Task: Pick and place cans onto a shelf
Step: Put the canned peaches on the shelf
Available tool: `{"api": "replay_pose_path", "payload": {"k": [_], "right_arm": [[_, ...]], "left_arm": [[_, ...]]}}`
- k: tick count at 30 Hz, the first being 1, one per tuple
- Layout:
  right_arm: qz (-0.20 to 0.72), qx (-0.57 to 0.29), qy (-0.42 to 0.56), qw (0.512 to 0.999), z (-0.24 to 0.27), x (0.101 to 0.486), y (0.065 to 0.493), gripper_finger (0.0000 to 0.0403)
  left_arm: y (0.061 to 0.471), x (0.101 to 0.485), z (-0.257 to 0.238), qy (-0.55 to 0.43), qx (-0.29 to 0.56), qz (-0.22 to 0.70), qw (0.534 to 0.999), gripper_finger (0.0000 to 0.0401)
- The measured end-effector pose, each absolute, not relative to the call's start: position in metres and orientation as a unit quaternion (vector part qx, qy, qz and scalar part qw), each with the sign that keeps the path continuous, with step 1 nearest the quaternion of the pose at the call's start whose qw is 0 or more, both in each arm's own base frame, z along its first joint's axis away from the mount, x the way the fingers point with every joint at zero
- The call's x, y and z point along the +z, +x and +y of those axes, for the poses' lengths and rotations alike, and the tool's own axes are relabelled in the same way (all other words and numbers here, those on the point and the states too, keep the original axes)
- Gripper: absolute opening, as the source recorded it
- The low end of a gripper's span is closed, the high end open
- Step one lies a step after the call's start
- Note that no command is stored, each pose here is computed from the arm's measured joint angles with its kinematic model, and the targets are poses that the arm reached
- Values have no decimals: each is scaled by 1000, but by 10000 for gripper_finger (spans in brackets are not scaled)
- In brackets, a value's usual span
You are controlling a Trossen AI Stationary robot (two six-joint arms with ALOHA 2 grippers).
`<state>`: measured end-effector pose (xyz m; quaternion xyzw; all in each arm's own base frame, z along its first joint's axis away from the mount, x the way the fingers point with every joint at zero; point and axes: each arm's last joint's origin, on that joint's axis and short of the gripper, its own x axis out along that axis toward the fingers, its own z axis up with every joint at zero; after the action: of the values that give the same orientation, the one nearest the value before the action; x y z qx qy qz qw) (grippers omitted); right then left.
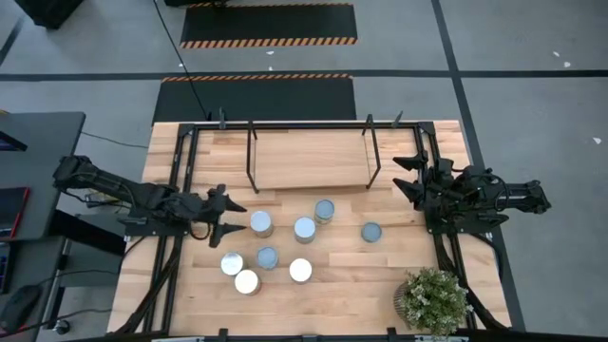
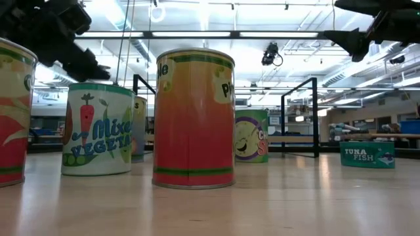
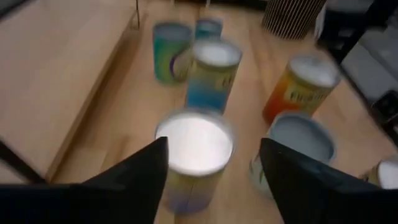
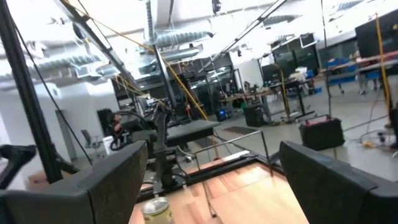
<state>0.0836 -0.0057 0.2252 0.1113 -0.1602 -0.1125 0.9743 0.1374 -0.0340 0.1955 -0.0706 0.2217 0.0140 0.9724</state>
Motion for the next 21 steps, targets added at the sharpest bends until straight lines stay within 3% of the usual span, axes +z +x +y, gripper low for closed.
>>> {"api": "replay_pose_path", "payload": {"k": [7,21], "right_arm": [[-155,-89,97,979,-4,225,84,372],[-56,-115,3,992,-4,223,110,372]], "left_arm": [[141,212,-34,-54,60,338,938,305],[199,196,-53,-80,109,474,870,312]]}}
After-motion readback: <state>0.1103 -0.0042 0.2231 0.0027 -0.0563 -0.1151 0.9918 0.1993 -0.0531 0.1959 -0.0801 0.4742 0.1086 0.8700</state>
